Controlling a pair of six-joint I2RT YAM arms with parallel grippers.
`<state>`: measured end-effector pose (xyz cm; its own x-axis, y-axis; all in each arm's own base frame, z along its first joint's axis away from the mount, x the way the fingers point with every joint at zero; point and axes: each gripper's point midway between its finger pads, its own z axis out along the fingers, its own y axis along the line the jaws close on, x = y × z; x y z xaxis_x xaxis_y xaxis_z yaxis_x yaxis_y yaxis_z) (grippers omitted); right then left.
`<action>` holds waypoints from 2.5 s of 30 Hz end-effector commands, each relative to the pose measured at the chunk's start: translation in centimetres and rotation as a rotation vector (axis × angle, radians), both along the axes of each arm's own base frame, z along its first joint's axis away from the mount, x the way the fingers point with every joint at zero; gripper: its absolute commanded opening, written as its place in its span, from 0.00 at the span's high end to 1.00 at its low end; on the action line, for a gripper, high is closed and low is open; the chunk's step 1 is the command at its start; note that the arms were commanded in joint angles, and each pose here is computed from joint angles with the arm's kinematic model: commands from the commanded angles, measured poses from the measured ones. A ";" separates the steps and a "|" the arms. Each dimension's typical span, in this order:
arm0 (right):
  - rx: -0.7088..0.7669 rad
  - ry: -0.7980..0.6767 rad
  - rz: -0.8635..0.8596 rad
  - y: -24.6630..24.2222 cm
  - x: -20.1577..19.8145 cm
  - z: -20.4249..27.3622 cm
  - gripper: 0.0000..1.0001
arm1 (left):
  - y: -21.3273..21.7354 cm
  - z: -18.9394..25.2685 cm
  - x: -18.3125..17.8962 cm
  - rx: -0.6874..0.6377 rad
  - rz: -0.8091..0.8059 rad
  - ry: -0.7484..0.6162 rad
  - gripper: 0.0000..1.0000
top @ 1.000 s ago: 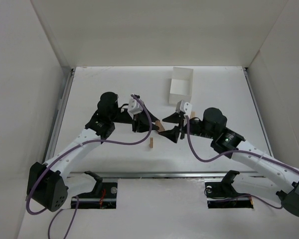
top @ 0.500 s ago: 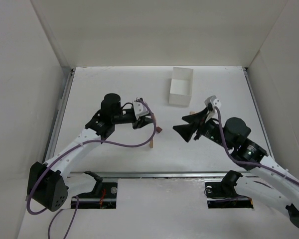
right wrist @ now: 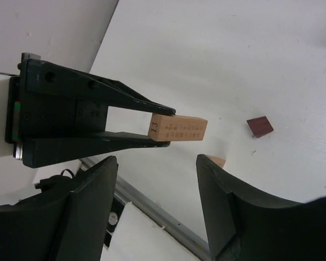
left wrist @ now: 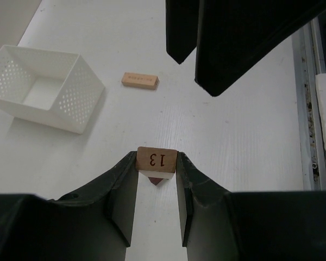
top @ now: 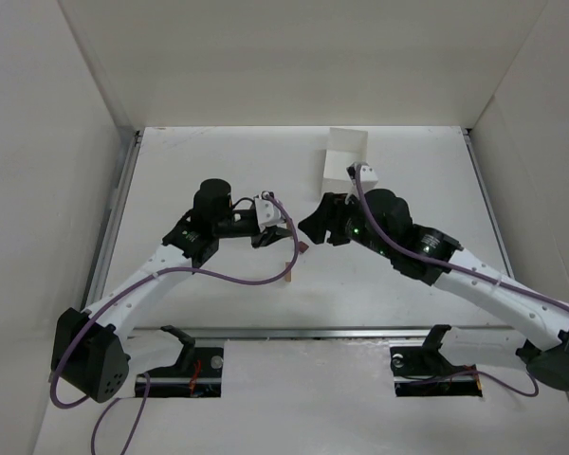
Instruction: Build the wood block tower
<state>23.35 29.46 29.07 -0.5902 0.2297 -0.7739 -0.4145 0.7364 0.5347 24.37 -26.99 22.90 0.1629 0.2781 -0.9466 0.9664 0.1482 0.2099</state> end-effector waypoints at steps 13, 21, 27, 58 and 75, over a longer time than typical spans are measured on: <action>-0.079 -0.349 0.240 -2.8 -3.0 2.5 0.05 | -2.1 7.9 -5.5 -0.202 -0.288 0.160 1.00; -0.092 -0.517 0.532 -1.0 -6.4 3.7 0.13 | -2.0 12.0 -8.6 -0.283 -0.439 0.275 1.00; -0.087 -0.506 0.623 1.1 -6.4 3.2 0.21 | -1.7 13.1 -9.2 -0.294 -0.452 0.274 1.00; 0.083 -0.652 0.578 2.7 -5.9 7.6 1.00 | -1.1 13.5 -10.3 -0.360 -0.422 0.310 0.49; 0.090 -0.646 0.573 2.3 -6.5 7.3 1.00 | -1.6 15.4 -8.5 -0.500 -0.291 0.437 1.00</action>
